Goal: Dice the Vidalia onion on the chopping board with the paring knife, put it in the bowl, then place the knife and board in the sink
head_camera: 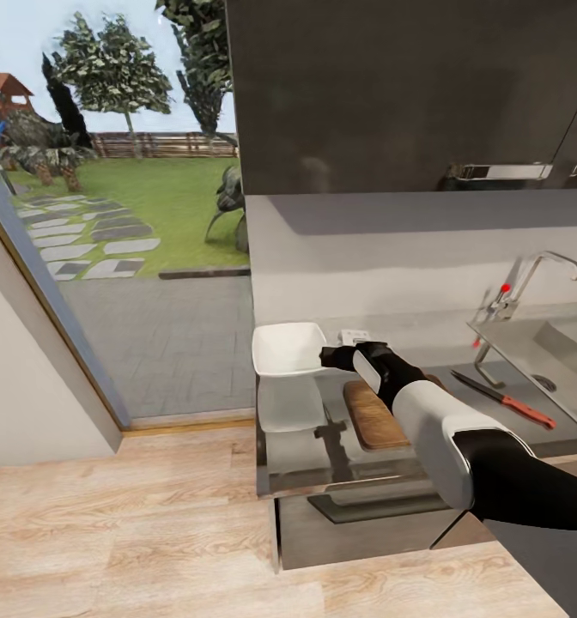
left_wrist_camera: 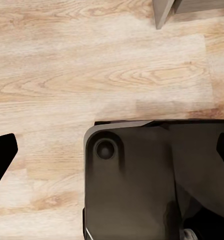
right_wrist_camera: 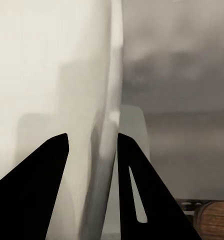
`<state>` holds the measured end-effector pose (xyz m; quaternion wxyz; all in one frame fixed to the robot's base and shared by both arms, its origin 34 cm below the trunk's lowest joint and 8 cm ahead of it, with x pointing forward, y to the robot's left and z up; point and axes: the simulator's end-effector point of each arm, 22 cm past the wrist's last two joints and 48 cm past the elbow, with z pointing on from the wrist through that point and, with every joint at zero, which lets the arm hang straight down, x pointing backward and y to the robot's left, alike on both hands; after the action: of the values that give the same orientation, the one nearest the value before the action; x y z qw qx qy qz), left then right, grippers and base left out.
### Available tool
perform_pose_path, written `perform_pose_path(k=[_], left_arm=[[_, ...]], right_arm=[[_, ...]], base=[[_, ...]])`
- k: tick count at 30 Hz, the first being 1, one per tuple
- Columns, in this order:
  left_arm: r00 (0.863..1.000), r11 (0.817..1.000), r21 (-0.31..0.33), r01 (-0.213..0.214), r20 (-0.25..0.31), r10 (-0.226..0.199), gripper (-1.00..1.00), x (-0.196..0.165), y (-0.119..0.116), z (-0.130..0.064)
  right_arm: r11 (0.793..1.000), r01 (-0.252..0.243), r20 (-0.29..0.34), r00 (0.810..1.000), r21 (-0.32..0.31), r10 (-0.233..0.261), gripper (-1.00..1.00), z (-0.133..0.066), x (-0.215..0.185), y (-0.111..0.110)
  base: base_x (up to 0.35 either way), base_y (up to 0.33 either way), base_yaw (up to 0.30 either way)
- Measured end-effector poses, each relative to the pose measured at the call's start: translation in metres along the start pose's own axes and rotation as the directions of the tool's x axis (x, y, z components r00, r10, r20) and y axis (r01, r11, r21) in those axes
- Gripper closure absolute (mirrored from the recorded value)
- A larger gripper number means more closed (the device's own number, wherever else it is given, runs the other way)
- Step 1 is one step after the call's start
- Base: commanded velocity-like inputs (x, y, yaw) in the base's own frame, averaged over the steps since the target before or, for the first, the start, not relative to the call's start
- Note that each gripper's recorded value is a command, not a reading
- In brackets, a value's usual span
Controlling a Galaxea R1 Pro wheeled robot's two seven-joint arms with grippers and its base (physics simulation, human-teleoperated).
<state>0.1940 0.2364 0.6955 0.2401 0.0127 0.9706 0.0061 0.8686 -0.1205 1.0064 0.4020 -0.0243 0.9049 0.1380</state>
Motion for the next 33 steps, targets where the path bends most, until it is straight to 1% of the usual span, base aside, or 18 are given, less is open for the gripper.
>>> perform_pose_path(k=[8,33], left_arm=[[1.0,1.0,0.0,0.0,0.0,0.0,-1.0,0.0,0.0,0.0],[1.0,1.0,0.0,0.0,-0.001,0.0,-1.0,0.0007,0.0001,-0.0001]], right_arm=[[1.0,0.0,0.0,1.0,0.0,0.0,1.0,0.0,0.0,-0.0002],[1.0,0.001,0.01,1.0,-0.007,0.0,1.0,0.0003,-0.0004,-0.0002]], base=[[-0.024,-0.061,0.0],[-0.001,-0.002,0.0]])
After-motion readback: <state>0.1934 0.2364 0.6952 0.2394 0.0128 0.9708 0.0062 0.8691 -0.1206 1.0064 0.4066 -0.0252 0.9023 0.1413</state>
